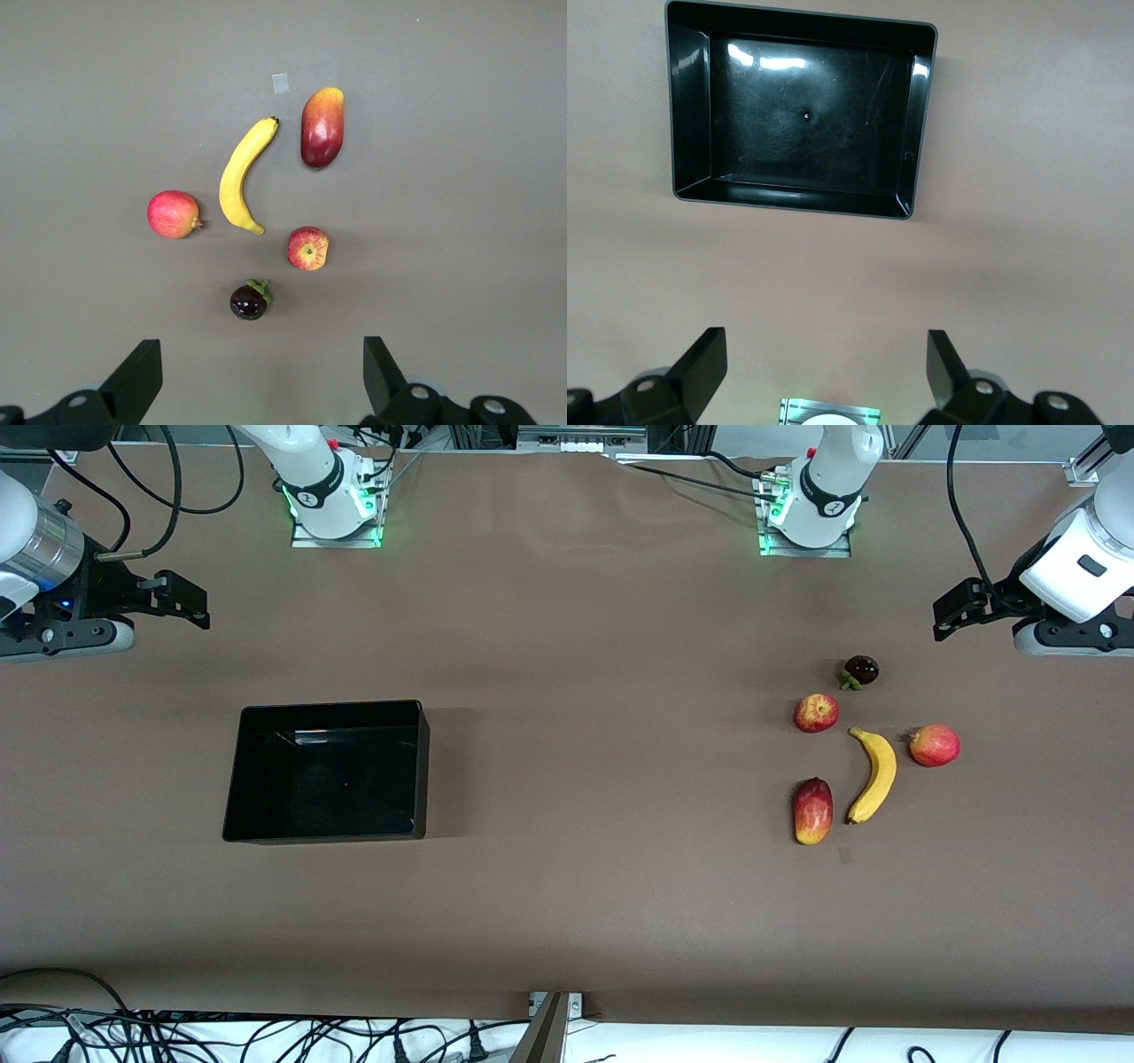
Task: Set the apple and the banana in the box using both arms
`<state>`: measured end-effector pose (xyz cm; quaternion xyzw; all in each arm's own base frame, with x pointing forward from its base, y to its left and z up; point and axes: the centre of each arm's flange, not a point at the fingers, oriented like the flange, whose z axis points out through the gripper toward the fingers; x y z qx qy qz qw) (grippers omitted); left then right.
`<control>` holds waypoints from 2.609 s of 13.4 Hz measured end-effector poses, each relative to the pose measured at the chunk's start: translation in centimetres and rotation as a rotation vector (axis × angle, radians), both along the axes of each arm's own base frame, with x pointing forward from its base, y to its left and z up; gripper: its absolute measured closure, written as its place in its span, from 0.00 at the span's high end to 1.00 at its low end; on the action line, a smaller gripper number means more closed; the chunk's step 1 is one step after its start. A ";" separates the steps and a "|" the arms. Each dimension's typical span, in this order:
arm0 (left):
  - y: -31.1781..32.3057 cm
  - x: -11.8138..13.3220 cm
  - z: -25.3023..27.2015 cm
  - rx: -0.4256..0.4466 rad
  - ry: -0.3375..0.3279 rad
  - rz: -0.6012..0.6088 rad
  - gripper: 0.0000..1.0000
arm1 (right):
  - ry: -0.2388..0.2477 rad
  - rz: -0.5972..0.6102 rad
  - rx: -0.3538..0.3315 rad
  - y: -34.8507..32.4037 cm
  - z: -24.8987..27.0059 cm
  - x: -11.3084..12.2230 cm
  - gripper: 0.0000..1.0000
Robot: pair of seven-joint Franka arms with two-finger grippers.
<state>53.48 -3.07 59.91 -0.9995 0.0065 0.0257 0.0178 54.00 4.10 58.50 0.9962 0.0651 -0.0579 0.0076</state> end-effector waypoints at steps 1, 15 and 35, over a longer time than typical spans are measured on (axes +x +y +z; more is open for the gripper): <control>0.0 0.0 0.0 0.000 -0.001 0.000 1.00 | 0.000 0.000 0.000 0.0 0.0 0.0 1.00; 0.1 0.6 -1.9 0.003 0.101 0.004 1.00 | 0.039 -0.069 -0.028 -3.6 -10.6 5.1 1.00; 0.1 1.0 -2.8 0.004 0.127 0.004 1.00 | 0.003 -0.164 0.009 -5.7 -32.7 8.8 0.05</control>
